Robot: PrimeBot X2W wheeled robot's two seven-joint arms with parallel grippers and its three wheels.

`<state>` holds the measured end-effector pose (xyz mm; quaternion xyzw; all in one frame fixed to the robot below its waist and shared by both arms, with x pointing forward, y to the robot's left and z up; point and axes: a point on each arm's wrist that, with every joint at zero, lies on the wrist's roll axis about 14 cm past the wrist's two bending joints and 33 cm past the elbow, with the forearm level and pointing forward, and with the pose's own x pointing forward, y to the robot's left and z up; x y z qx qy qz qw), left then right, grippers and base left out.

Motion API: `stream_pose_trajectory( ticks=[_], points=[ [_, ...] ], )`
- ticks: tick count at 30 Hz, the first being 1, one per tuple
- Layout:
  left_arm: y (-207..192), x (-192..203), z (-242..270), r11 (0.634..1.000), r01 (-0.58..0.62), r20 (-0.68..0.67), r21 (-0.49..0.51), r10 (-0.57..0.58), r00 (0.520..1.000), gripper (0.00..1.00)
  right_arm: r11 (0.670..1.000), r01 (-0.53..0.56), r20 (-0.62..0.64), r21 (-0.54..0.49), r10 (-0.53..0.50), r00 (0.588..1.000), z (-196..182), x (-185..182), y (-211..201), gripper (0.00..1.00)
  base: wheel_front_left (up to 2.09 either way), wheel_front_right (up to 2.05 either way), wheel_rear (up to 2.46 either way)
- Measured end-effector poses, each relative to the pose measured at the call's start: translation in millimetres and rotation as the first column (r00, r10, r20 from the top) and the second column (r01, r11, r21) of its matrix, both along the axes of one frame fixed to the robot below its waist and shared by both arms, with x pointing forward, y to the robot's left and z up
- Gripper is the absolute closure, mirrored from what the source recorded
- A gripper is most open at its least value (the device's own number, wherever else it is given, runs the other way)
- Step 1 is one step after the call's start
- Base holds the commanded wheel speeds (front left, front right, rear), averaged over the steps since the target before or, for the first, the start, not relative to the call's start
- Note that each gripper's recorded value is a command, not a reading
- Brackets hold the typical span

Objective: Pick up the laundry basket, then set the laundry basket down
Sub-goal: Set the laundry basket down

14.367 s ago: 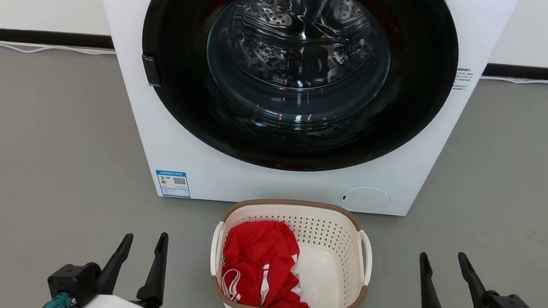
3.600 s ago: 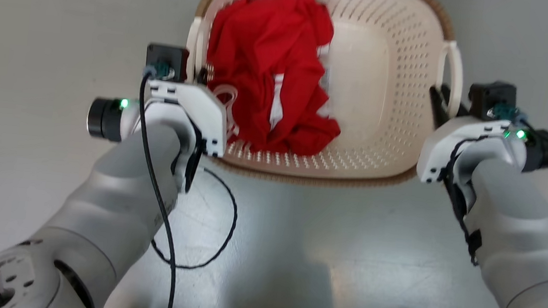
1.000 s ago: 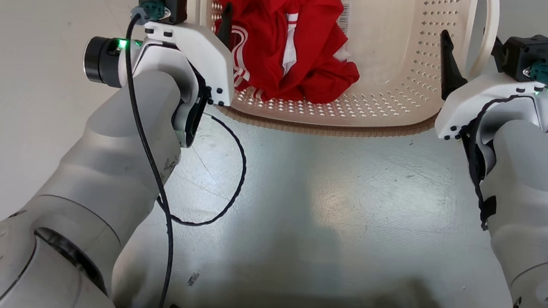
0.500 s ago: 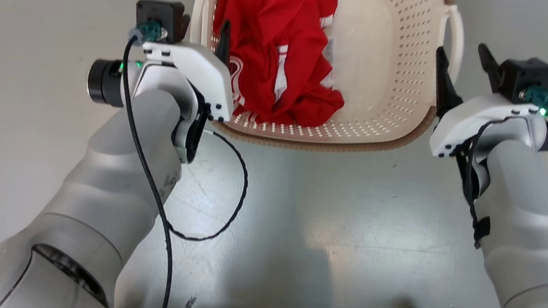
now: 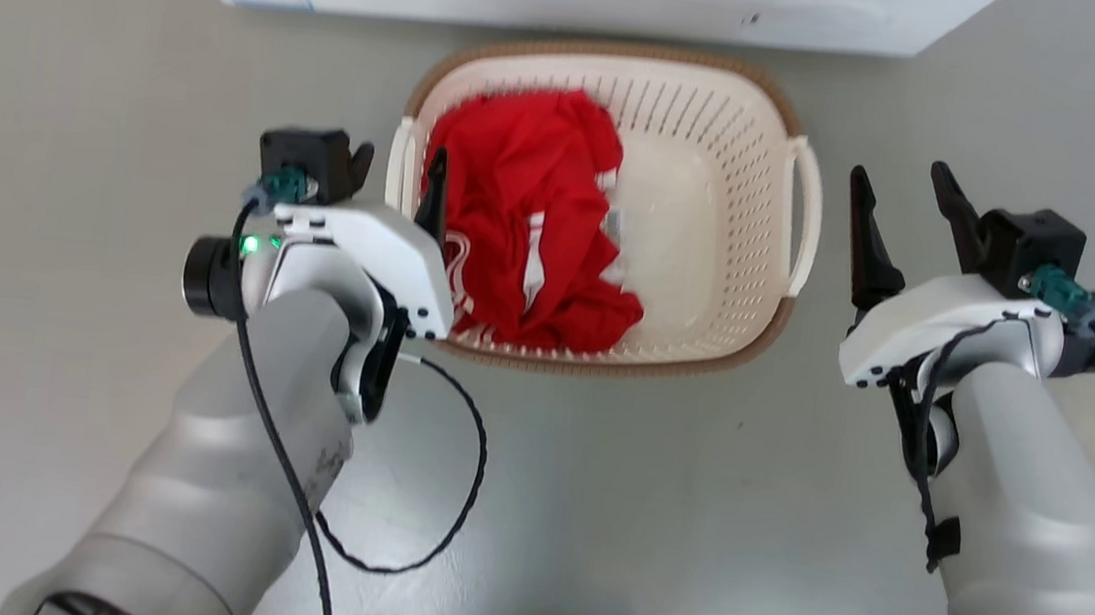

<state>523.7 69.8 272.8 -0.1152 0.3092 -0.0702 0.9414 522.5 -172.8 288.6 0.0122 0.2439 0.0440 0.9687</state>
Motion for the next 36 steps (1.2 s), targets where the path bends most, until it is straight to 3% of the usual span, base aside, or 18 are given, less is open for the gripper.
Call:
stream_pose_trajectory(
  ticks=[15,36],
  points=[
    [15.8,-26.4,103.6,0.994,-0.070,0.239,-0.083,0.088,0.967,0.00,0.999,0.039,0.204,0.002,-0.039,0.978,97.5,-32.5,-12.8,0.00,0.00,0.00,0.00],
    [63.3,-97.9,180.7,0.977,-0.175,0.423,-0.120,0.210,0.881,0.00,1.000,0.004,0.358,0.000,-0.004,0.934,168.2,-88.8,0.5,0.00,0.00,0.00,0.00]
  ],
)
